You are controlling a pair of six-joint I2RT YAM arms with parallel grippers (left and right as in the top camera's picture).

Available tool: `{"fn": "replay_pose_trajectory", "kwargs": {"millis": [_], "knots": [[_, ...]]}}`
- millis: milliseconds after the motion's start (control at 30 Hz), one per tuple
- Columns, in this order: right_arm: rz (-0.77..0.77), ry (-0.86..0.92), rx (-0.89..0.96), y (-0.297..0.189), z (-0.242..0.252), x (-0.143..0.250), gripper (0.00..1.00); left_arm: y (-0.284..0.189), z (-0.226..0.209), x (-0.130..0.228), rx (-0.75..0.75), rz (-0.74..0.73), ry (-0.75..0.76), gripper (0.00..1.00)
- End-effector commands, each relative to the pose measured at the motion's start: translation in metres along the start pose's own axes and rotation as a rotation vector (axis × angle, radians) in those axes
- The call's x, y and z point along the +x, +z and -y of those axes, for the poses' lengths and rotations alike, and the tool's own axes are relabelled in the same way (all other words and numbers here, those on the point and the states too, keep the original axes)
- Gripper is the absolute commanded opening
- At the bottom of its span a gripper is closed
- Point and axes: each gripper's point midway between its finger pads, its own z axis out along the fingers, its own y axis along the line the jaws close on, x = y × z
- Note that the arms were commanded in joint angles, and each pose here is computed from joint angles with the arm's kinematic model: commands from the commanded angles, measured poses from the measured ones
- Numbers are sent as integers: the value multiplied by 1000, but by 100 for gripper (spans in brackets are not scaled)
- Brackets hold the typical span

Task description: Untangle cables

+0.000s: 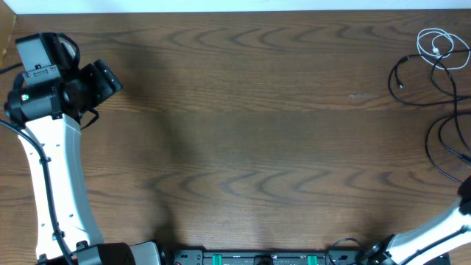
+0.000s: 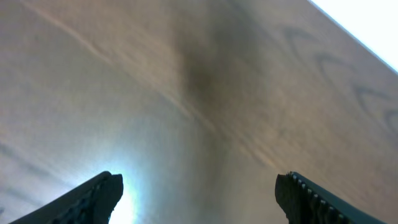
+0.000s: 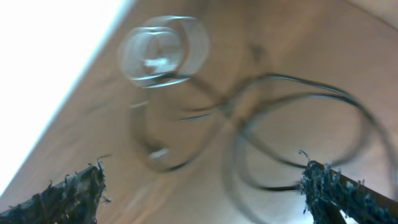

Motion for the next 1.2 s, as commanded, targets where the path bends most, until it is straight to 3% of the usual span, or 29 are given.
{"fn": "replay_pose_trajectory", "kwargs": {"millis": [0,200,467,800,1167], "knots": [[75,-278,-314,-85,-106,26,99,1,-3,8,-14,-43,-8,84],[191,-586,-411,-174,-184,85,99,1,-3,10,-16,-49,-9,84],[206,-760,-546,-247,-225,164,99,1,-3,10,-16,-49,-8,84],[54,-758,-513,-263,-191,213,99,1,-3,10,-16,-49,-8,84],[-30,-745,-478,-259,-177,227,99,1,-3,10,-16,-49,-8,84]]}}
